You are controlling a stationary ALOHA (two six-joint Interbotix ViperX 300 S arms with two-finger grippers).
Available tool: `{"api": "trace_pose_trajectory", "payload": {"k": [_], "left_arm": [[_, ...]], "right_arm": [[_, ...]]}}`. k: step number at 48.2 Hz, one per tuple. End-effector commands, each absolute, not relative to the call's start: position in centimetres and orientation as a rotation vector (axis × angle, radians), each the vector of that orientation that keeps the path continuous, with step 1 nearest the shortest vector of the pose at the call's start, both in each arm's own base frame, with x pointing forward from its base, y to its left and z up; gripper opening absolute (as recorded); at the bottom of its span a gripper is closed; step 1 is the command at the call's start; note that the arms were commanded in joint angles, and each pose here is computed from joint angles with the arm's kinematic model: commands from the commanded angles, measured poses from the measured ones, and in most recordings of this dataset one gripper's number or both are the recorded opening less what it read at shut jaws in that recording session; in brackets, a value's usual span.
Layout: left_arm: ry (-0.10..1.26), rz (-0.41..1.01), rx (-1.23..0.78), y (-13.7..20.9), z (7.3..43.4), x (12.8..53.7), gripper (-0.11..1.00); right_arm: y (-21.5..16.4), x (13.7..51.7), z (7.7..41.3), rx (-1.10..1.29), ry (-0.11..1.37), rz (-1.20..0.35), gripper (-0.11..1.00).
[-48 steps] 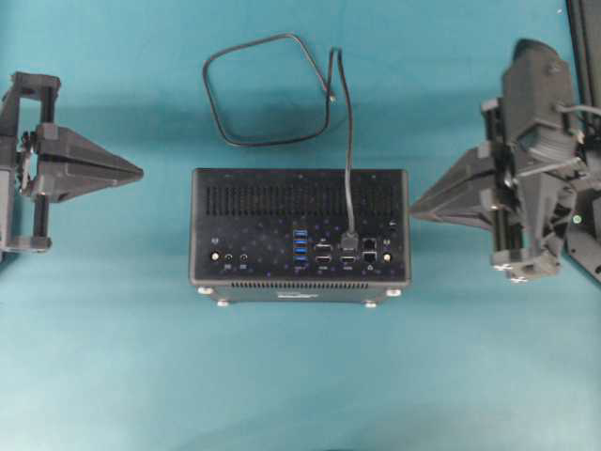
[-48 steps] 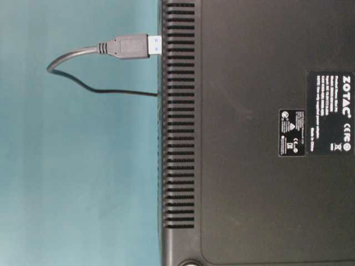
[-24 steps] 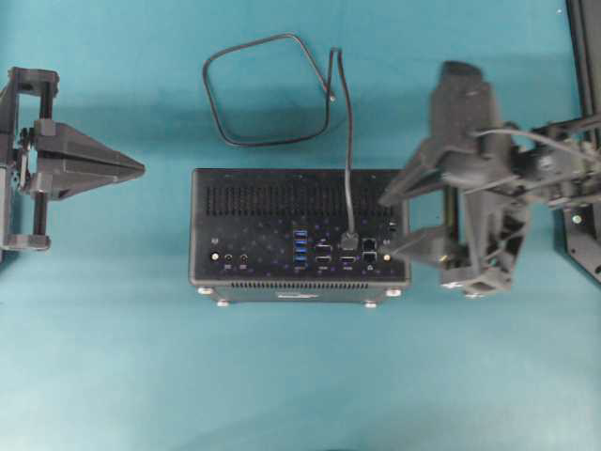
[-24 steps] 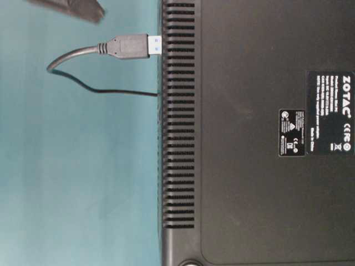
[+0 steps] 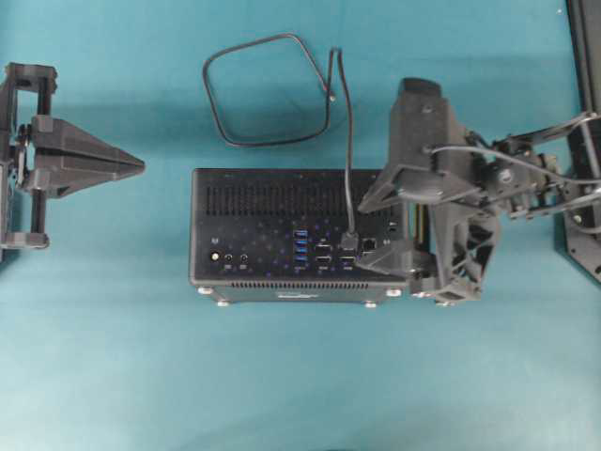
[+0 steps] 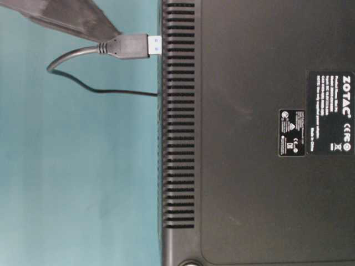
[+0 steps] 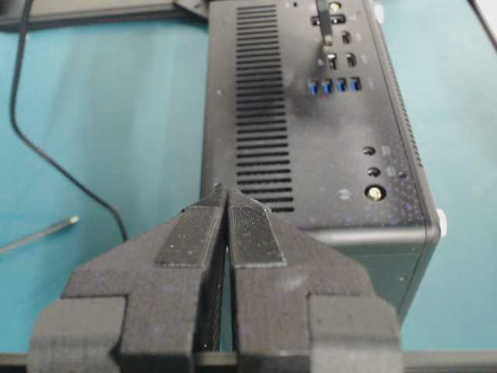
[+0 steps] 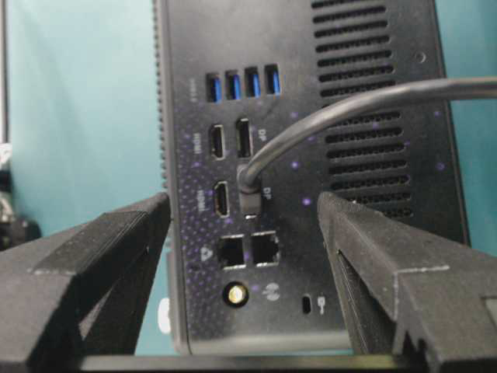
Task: Insert the USB into the PC box with both arms.
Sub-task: 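Lower the right gripper and close it on the black USB plug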
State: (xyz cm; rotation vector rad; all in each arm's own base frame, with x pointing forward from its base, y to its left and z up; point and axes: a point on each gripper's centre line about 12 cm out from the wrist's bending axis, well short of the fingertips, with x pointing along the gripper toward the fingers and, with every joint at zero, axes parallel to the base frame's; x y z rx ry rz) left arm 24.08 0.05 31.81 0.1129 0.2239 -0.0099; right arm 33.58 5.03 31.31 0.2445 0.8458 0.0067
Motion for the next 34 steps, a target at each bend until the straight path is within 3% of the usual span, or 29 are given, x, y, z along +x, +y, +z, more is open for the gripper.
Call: {"api": "trace_pose_trajectory", "payload": {"k": [1,34], "left_arm": [[0.202,-0.009,0.118,0.1,32.5,24.2,0.0],[0.213,-0.009,0.11,0.1,32.0,24.0,0.0]], "right_arm": [[5.0,34.0,32.4,0.244,0.812,0.011,0.8],[4.4,35.1,32.3,0.22,0.868,-0.006,0.79]]}}
